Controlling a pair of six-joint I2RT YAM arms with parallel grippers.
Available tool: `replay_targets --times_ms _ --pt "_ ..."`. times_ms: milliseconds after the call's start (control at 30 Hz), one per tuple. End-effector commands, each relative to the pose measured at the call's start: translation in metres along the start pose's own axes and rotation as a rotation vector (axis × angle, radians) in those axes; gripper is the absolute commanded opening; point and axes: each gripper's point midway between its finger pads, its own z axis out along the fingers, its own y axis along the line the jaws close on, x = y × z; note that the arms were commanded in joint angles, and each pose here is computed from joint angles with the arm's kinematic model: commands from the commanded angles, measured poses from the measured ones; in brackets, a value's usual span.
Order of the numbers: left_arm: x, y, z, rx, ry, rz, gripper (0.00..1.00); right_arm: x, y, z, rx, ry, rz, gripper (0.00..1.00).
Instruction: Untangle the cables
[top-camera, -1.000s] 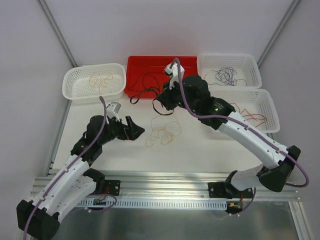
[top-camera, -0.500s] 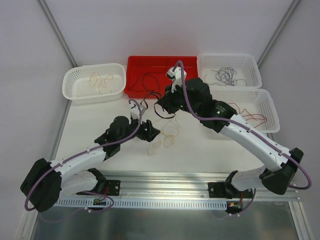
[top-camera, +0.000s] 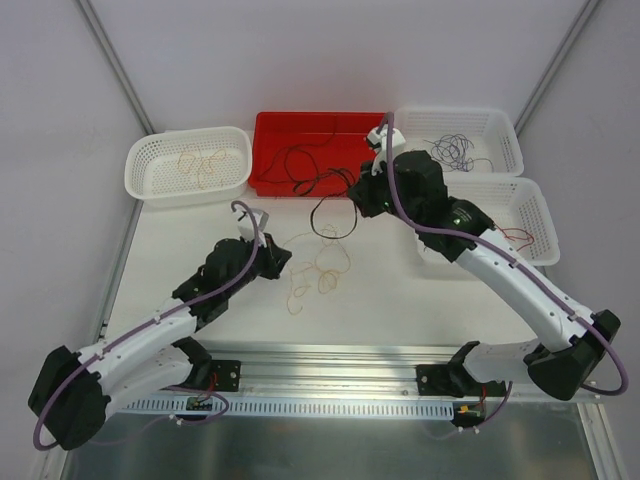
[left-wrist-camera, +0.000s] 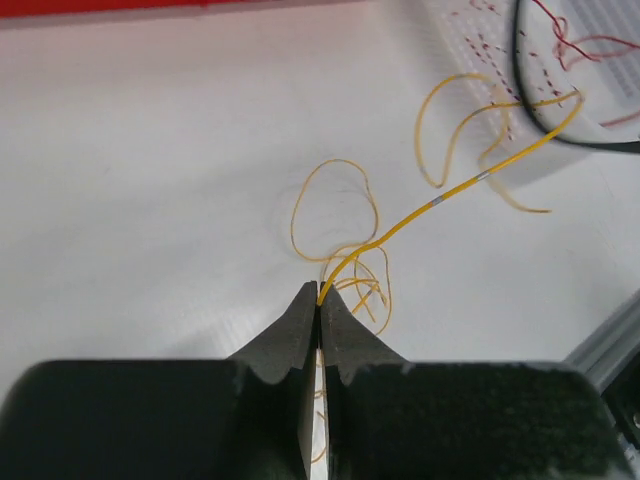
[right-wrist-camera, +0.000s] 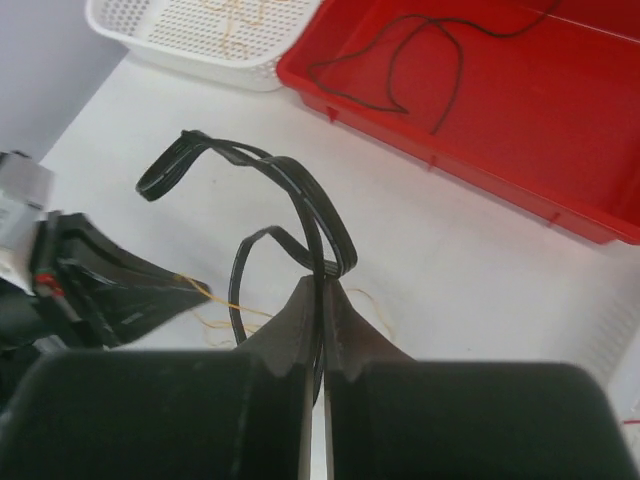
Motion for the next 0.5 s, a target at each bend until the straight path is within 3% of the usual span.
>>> replay_targets --times_ms 0,233,467 --pt "0.012 0.063 -0.028 -0.318 0.002 -0.114 0.0 -0.015 -0.029 -0.019 0.091 -0.059 0.029 0.01" --pt "-0.005 0.133 -0.083 -0.564 -0.119 -0.385 0.0 -0.015 -0.06 -0.027 0.168 -0.063 0.057 0.01" --pt "0.0 0.161 -0.101 -0.733 -0.03 -0.452 0.0 -0.016 -0.078 -0.032 0.203 -0.062 0.074 0.01"
